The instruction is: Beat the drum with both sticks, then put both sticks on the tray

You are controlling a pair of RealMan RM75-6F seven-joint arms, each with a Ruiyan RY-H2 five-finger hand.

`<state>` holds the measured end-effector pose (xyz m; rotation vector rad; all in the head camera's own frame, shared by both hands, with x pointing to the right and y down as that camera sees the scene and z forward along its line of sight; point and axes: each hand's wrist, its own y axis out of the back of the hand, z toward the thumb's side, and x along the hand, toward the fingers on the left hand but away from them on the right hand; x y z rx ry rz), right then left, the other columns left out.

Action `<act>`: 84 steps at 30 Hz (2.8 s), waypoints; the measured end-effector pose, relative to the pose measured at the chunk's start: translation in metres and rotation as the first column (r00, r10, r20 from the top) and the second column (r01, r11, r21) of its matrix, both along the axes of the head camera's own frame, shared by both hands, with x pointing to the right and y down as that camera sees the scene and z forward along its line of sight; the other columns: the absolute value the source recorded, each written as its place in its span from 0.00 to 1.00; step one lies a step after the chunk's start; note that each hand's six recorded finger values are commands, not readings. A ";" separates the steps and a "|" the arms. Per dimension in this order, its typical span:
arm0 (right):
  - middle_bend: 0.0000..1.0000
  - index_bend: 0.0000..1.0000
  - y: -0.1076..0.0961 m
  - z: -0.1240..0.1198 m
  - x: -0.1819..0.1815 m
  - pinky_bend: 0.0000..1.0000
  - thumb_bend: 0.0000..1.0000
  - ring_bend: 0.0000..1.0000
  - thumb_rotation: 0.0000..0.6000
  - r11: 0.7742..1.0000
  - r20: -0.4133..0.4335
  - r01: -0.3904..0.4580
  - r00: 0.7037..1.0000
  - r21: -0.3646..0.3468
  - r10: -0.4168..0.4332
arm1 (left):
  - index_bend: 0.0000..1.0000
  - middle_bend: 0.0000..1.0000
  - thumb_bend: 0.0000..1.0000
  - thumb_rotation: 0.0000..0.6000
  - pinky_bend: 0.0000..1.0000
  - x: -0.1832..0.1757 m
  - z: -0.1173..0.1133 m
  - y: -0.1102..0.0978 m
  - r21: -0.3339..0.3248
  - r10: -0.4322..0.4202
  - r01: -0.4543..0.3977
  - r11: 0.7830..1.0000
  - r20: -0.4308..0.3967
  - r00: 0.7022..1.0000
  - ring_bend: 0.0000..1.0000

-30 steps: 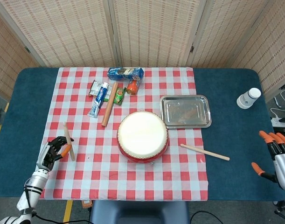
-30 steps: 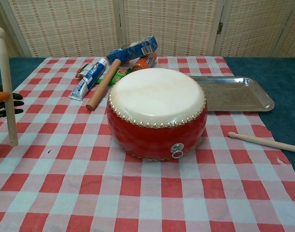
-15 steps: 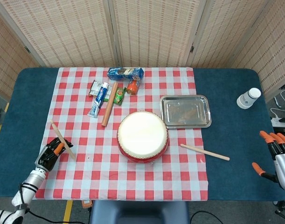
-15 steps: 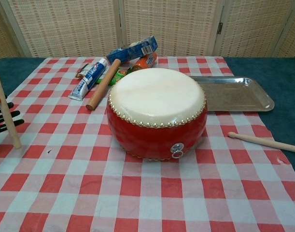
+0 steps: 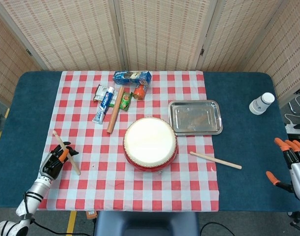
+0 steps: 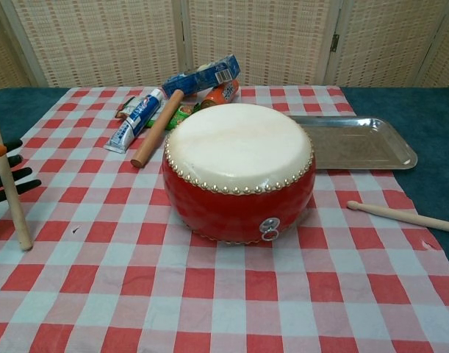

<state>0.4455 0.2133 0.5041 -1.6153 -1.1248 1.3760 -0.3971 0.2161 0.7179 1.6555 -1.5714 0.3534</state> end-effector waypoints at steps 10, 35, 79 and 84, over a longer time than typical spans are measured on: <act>0.14 0.00 0.000 0.000 -0.002 0.09 0.16 0.00 1.00 1.000 0.005 0.009 1.000 0.004 -0.009 | 0.52 0.63 0.36 0.89 0.48 0.005 -0.014 0.001 0.087 0.081 -0.088 0.992 0.082 0.993 0.53; 0.14 0.00 -0.002 -0.001 -0.006 0.10 0.16 0.00 1.00 1.000 0.008 0.016 1.000 0.009 -0.016 | 0.59 0.69 0.35 0.88 0.52 0.020 -0.015 0.038 0.157 0.295 -0.325 0.933 0.187 0.937 0.56; 0.14 0.00 -0.003 -0.005 -0.008 0.12 0.16 0.00 1.00 0.999 0.023 0.015 1.000 0.032 -0.016 | 0.77 0.90 0.36 1.00 0.73 0.035 0.012 0.055 0.138 0.363 -0.412 0.901 0.279 0.889 0.72; 0.14 0.00 -0.003 -0.006 -0.007 0.12 0.16 0.00 1.00 0.999 0.021 0.012 1.000 0.035 -0.012 | 0.80 0.93 0.38 1.00 0.82 0.040 0.016 0.058 0.139 0.366 -0.418 0.898 0.295 0.883 0.75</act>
